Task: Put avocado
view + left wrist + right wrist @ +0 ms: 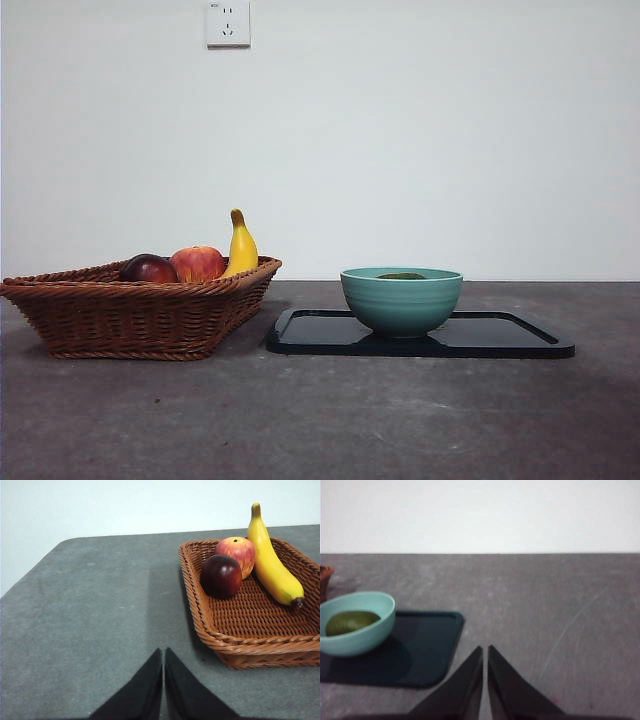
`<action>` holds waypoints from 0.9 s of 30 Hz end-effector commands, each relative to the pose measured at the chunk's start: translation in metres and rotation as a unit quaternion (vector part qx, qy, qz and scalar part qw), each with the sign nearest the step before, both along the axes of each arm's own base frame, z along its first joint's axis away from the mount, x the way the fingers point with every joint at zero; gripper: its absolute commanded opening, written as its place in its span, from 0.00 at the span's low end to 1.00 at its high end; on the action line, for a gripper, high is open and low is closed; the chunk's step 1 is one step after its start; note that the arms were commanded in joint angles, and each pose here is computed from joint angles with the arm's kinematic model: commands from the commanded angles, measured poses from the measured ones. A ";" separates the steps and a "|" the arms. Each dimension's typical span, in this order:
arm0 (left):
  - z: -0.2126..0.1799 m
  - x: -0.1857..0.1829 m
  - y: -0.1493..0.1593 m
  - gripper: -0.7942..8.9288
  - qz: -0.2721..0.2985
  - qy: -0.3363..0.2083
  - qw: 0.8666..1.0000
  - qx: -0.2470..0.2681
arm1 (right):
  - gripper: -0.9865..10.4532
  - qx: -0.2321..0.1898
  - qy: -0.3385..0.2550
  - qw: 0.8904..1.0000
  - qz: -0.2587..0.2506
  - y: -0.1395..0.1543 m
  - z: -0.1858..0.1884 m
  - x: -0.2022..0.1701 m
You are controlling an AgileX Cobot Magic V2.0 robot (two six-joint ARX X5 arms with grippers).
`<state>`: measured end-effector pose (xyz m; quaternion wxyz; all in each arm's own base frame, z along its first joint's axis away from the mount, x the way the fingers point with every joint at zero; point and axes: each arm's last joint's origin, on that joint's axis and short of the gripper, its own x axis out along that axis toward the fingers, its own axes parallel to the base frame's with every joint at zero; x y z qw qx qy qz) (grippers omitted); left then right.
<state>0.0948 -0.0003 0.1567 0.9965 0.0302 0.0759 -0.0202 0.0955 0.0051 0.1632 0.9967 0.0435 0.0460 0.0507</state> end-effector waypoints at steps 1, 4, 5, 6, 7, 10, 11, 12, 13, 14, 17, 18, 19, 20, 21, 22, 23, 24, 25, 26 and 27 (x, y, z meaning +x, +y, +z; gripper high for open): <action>-0.007 0.001 0.000 0.09 0.002 0.013 1.000 -0.001 | 0.09 0.020 0.006 1.000 -0.005 0.000 -0.006 0.001; -0.007 0.001 0.000 0.09 0.002 0.013 1.000 -0.001 | 0.09 0.019 0.023 1.000 -0.007 -0.001 -0.010 0.001; -0.007 0.001 0.000 0.09 0.002 0.013 1.000 -0.001 | 0.09 0.018 0.025 0.999 -0.008 -0.001 -0.010 0.001; -0.007 0.001 0.000 0.09 0.002 0.013 1.000 -0.001 | 0.09 0.018 0.028 0.999 -0.010 -0.001 -0.010 0.001; -0.007 0.001 0.000 0.09 0.002 0.013 1.000 -0.001 | 0.09 0.018 0.033 0.999 -0.011 -0.001 -0.012 0.001; -0.007 0.001 0.000 0.09 0.002 0.013 1.000 -0.001 | 0.09 0.019 0.044 0.999 -0.012 -0.001 -0.014 0.000; -0.007 0.001 0.000 0.09 0.002 0.013 1.000 -0.001 | 0.09 0.019 0.044 0.999 -0.012 -0.001 -0.014 0.000; -0.007 0.001 0.000 0.09 0.002 0.013 1.000 -0.001 | 0.09 0.019 0.044 0.999 -0.012 -0.001 -0.014 0.000; -0.007 0.001 0.000 0.09 0.002 0.013 1.000 -0.001 | 0.09 0.022 0.043 0.999 -0.012 -0.001 -0.013 0.000; -0.007 0.001 0.000 0.09 0.002 0.013 1.000 -0.001 | 0.09 0.021 0.041 0.999 -0.012 -0.001 -0.013 0.000; -0.007 0.001 0.000 0.09 0.002 0.013 1.000 -0.001 | 0.09 0.021 0.032 0.999 -0.011 -0.001 -0.011 0.001; -0.007 0.001 0.000 0.09 0.002 0.013 1.000 -0.001 | 0.09 0.021 0.032 0.999 -0.012 -0.001 -0.011 0.001; -0.007 0.001 0.000 0.09 0.002 0.013 1.000 -0.001 | 0.09 0.021 0.032 0.999 -0.012 -0.001 -0.011 0.001; -0.007 0.001 0.000 0.09 0.002 0.013 1.000 -0.001 | 0.09 0.021 0.032 0.999 -0.011 -0.001 -0.011 0.001; -0.007 0.001 0.000 0.09 0.002 0.013 1.000 -0.001 | 0.09 0.021 0.032 0.999 -0.011 -0.001 -0.011 0.001; -0.007 0.001 0.000 0.09 0.002 0.013 1.000 -0.001 | 0.09 0.021 0.032 0.999 -0.011 -0.001 -0.011 0.001; -0.007 0.001 0.000 0.09 0.002 0.013 1.000 -0.001 | 0.09 0.021 0.032 0.999 -0.012 -0.001 -0.011 0.001; -0.007 0.001 0.000 0.09 0.002 0.013 1.000 -0.001 | 0.09 0.021 0.032 0.999 -0.011 -0.001 -0.011 0.001; -0.007 0.001 0.000 0.09 0.002 0.013 1.000 -0.001 | 0.09 0.021 0.032 0.999 -0.011 -0.001 -0.011 0.001; -0.007 0.001 0.000 0.09 0.002 0.013 1.000 -0.001 | 0.09 0.021 0.032 0.999 -0.011 -0.001 -0.011 0.001; -0.007 0.001 0.000 0.09 0.002 0.013 1.000 -0.001 | 0.09 0.021 0.032 0.999 -0.011 -0.001 -0.011 0.001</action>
